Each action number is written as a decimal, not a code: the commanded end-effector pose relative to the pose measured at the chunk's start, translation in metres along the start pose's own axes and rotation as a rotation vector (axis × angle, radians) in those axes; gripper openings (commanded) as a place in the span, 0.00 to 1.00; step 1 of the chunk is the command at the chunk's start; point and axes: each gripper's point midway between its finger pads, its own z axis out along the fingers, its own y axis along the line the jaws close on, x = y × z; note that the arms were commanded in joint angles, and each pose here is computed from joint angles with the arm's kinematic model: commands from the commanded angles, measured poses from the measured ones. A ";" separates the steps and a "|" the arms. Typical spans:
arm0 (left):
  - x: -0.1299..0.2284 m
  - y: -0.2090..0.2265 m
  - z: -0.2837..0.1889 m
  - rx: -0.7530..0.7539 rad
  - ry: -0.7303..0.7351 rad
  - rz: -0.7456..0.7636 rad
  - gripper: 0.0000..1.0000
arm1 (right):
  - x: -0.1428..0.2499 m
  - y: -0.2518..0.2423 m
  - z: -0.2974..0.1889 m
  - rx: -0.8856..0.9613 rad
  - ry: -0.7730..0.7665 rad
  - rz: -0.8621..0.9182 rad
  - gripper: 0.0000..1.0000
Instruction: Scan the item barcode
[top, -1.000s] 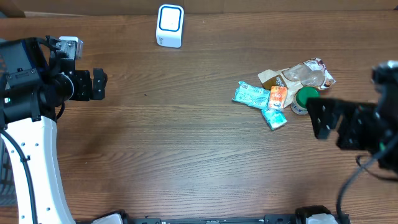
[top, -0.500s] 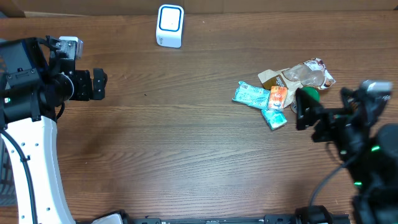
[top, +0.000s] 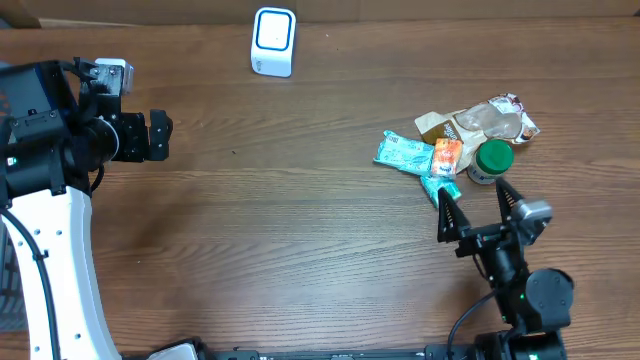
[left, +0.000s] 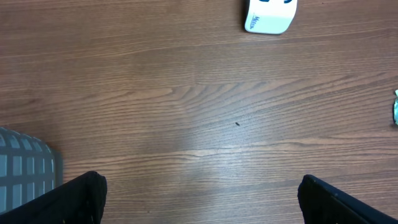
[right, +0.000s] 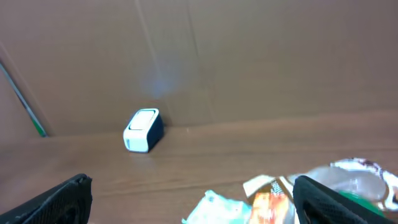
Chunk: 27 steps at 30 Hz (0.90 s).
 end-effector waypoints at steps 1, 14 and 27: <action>-0.002 0.003 -0.001 -0.008 -0.005 0.018 1.00 | 0.008 0.000 -0.005 -0.012 -0.034 -0.002 1.00; -0.002 0.003 -0.001 -0.008 -0.005 0.018 1.00 | 0.049 -0.014 -0.011 0.029 0.018 -0.003 1.00; -0.002 0.003 -0.001 -0.009 -0.006 0.019 1.00 | 0.048 -0.013 -0.011 0.024 0.017 -0.002 1.00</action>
